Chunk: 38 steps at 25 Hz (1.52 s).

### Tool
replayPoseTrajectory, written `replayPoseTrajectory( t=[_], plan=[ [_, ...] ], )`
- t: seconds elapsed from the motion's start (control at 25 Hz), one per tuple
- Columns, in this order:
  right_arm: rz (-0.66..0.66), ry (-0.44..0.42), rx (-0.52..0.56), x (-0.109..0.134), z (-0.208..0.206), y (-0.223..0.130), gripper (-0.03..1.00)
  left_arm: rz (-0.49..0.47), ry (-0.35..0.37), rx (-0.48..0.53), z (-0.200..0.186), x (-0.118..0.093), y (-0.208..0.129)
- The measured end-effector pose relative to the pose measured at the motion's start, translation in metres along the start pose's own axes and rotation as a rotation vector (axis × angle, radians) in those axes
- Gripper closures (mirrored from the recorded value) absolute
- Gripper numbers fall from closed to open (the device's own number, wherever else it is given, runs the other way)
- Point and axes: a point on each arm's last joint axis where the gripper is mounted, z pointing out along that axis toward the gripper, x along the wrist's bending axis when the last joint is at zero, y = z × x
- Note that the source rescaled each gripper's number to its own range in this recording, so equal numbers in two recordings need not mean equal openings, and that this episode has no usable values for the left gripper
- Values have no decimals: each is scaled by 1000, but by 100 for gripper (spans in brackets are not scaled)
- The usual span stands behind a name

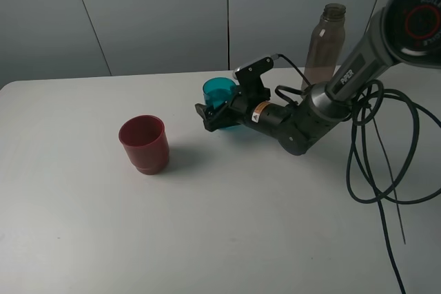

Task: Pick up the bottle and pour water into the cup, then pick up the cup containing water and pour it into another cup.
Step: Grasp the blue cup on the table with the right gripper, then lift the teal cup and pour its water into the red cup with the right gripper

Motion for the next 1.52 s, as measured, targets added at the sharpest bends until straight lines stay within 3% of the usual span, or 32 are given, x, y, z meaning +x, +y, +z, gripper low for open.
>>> replayPoseTrajectory(
  t=[0.92, 0.96, 1.0, 1.04, 1.08, 1.52],
  plan=[
    [-20, 25, -25, 2, 0, 2, -1, 0, 0, 0, 0, 0, 0],
    [-20, 25, -25, 2, 0, 2, 8, 0, 0, 0, 0, 0, 0],
    [-20, 25, -25, 2, 0, 2, 28, 0, 0, 0, 0, 0, 0],
    [-20, 25, -25, 2, 0, 2, 57, 0, 0, 0, 0, 0, 0],
    [-20, 25, -25, 2, 0, 2, 94, 0, 0, 0, 0, 0, 0],
    [-20, 27, -25, 2, 0, 2, 92, 0, 0, 0, 0, 0, 0]
  ],
)
